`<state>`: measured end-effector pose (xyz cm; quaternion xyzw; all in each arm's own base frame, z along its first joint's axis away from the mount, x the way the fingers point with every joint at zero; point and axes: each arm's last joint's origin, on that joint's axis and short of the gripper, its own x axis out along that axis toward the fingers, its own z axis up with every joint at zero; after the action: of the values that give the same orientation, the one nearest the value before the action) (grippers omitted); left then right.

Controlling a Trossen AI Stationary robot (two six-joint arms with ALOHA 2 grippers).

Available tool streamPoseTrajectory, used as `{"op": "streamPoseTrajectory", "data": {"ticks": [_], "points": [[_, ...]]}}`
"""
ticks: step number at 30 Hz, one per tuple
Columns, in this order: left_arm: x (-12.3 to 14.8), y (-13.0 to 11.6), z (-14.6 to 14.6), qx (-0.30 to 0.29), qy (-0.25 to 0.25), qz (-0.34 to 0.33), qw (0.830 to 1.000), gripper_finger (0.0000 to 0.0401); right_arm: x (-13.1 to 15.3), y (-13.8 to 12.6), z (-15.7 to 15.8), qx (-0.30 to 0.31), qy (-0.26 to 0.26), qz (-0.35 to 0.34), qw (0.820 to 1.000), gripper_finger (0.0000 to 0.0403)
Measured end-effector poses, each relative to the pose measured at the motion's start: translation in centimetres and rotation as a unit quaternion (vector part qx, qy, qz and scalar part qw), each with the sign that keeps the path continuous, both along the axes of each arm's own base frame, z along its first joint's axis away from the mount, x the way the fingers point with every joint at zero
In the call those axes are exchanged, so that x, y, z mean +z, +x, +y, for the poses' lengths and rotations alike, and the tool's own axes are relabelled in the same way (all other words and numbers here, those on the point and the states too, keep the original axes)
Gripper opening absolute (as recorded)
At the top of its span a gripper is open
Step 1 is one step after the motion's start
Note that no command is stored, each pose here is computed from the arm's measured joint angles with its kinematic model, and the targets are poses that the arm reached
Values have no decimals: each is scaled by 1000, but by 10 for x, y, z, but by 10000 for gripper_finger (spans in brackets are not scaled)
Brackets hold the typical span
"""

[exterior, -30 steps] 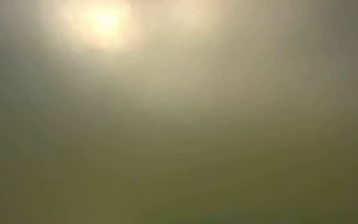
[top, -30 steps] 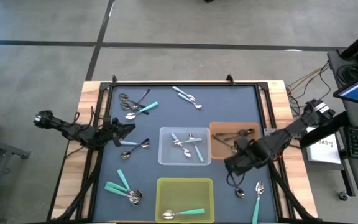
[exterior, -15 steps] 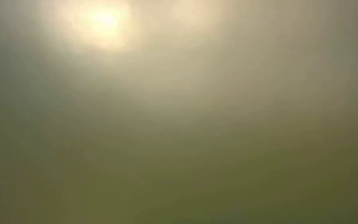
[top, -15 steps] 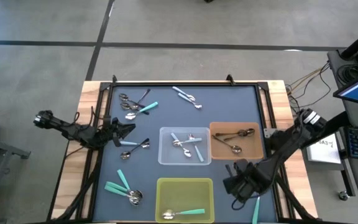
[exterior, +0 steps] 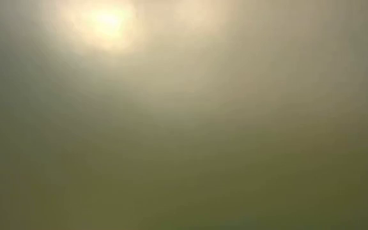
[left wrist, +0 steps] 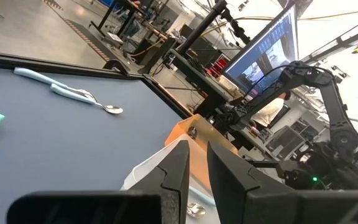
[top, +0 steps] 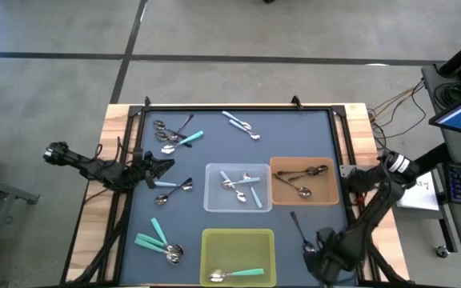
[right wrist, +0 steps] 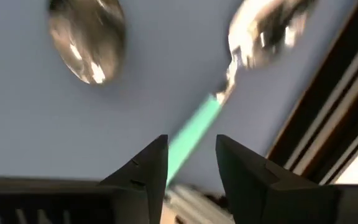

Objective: Sort silverware by color (type)
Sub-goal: Put the light green spoon into the yellow bin

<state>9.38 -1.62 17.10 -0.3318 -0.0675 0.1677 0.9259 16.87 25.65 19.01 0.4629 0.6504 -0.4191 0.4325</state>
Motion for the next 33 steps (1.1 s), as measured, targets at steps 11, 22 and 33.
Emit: {"op": "streamPoseTrajectory", "data": {"ticks": [11,22,33], "points": [[0,0,0,0,0,0,1000,40,-13,-6,14,-1,13,29,999,155],[0,0,0,0,0,0,1000,40,-39,-3,23,4,-17,18,1000,144],[0,0,0,0,0,0,1000,40,-46,0,25,10,-25,0,1000,56]]}}
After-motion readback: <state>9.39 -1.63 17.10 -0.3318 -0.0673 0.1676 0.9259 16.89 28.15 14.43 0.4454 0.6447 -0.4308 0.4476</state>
